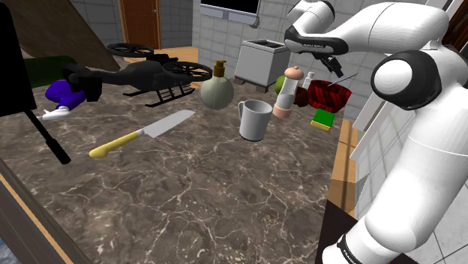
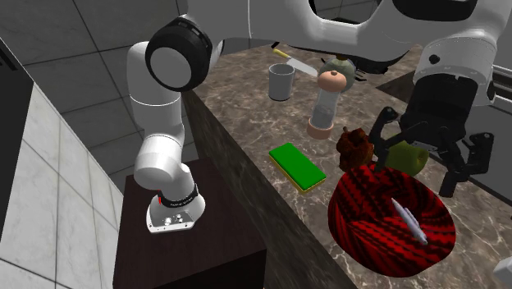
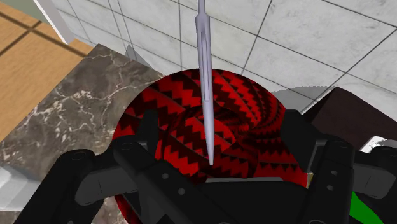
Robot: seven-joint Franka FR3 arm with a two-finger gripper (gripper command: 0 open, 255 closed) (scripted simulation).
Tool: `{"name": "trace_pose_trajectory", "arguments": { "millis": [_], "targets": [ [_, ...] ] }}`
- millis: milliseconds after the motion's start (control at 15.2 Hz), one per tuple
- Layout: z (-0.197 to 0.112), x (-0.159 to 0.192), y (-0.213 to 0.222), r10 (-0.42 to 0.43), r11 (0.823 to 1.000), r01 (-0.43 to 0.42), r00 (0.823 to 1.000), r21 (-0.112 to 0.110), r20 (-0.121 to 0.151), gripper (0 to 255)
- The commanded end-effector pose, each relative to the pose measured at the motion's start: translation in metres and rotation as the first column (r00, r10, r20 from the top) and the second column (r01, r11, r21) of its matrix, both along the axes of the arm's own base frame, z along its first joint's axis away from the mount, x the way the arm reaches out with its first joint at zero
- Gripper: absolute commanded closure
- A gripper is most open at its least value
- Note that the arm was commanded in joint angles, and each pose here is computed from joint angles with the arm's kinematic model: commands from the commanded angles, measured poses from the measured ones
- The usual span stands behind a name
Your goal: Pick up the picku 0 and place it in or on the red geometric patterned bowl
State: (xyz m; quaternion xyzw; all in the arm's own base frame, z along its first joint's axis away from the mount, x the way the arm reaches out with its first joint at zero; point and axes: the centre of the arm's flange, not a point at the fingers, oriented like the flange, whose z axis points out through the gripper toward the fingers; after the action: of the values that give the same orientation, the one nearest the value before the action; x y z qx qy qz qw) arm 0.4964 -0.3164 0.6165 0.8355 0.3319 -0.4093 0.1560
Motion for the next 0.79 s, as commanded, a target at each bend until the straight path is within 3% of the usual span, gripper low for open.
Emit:
{"name": "trace_pose_trajectory", "arguments": {
  "millis": [0,264,726],
  "targets": [
    [0.0,0.0,0.0,0.0,1.0,0.0,1.0,0.0,0.0,0],
    [0.031,0.029,0.027,0.0,1.0,0.0,1.0,0.0,0.0,0],
    [0.031,0.029,0.027,0.0,1.0,0.0,1.0,0.0,0.0,0]
  ]
}}
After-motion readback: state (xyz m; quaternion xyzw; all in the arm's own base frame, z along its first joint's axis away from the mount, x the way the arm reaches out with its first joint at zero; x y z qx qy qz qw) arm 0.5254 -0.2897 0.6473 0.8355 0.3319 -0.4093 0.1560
